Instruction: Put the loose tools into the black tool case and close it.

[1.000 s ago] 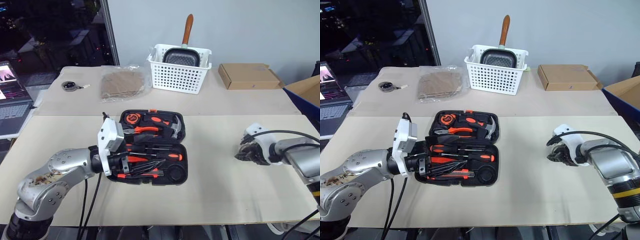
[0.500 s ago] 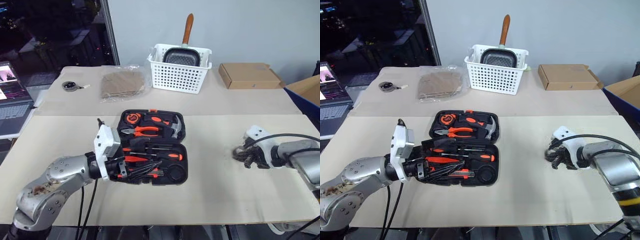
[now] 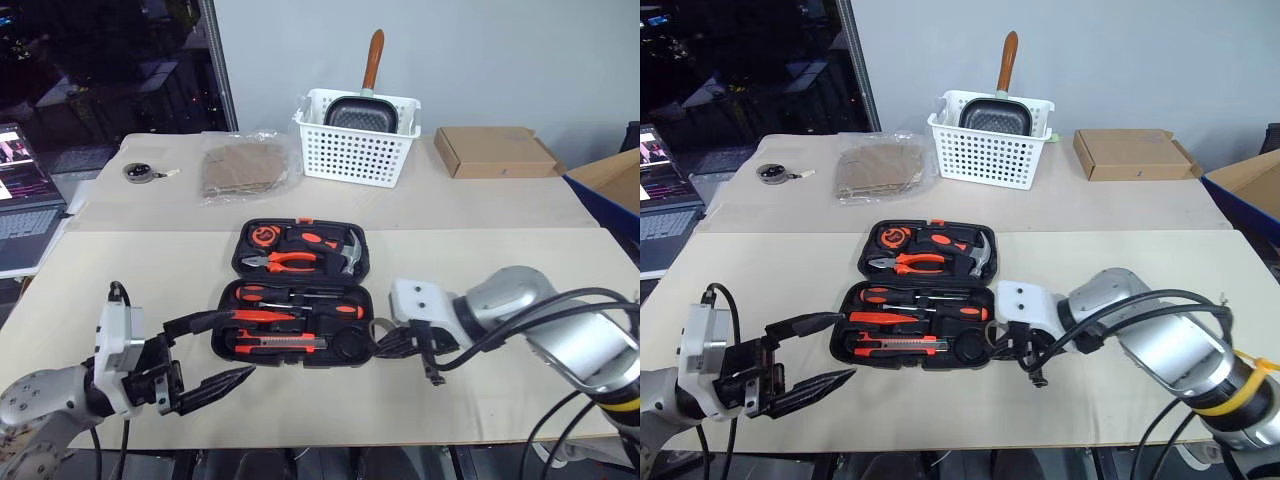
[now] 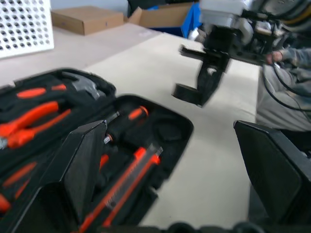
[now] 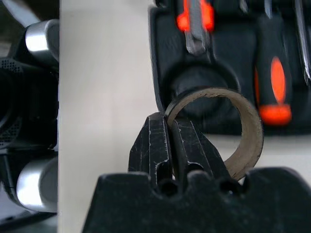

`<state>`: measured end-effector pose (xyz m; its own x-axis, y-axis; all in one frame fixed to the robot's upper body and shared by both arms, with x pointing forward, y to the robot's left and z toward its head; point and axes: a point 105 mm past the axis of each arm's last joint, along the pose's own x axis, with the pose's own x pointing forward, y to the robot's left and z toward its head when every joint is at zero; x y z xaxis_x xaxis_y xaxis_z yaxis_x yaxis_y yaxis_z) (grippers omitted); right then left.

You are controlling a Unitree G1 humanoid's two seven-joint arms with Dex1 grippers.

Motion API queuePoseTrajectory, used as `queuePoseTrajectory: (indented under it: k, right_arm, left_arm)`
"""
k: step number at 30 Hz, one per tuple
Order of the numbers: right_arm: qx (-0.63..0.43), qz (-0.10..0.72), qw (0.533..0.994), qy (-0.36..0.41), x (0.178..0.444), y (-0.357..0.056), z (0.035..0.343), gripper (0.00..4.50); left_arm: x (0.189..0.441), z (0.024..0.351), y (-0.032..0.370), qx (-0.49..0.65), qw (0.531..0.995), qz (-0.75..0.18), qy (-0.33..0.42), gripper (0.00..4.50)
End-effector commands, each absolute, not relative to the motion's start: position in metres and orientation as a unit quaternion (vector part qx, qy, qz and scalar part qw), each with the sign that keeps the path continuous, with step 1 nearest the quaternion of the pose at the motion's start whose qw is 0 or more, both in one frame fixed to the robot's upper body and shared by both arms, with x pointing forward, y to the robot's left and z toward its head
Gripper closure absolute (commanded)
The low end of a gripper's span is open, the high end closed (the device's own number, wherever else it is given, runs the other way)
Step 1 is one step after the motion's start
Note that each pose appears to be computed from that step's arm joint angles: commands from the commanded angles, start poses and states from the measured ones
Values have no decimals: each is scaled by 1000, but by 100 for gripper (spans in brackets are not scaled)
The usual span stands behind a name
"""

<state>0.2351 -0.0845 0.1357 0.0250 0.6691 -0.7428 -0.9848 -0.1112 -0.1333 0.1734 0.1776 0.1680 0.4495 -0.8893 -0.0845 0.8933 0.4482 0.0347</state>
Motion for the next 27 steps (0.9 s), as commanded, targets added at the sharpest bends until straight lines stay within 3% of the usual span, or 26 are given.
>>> queuePoseTrajectory:
  k: [1, 8, 18, 20, 22, 25, 27]
  right_arm:
    - [-389, 678, 592, 198, 239, -74, 139, 447]
    - [-435, 687, 552, 186, 251, -65, 124, 447]
    - [-433, 725, 500, 191, 249, -54, 119, 447]
    - [-434, 731, 490, 190, 249, -52, 118, 376]
    - [-436, 735, 487, 181, 249, -51, 118, 336]
    - [-403, 739, 515, 159, 251, -47, 131, 242]
    - [-383, 745, 526, 149, 250, -47, 140, 242]
  left_arm:
    - [168, 175, 182, 59, 851, -522, 11, 0]
    - [164, 175, 201, 64, 859, -508, 23, 0]
    - [173, 179, 206, 83, 850, -519, 38, 0]
    - [175, 180, 204, 84, 847, -524, 38, 0]
    - [178, 181, 201, 83, 845, -527, 36, 0]
    - [181, 182, 198, 79, 845, -528, 34, 0]
    - [183, 182, 198, 75, 847, -526, 33, 0]
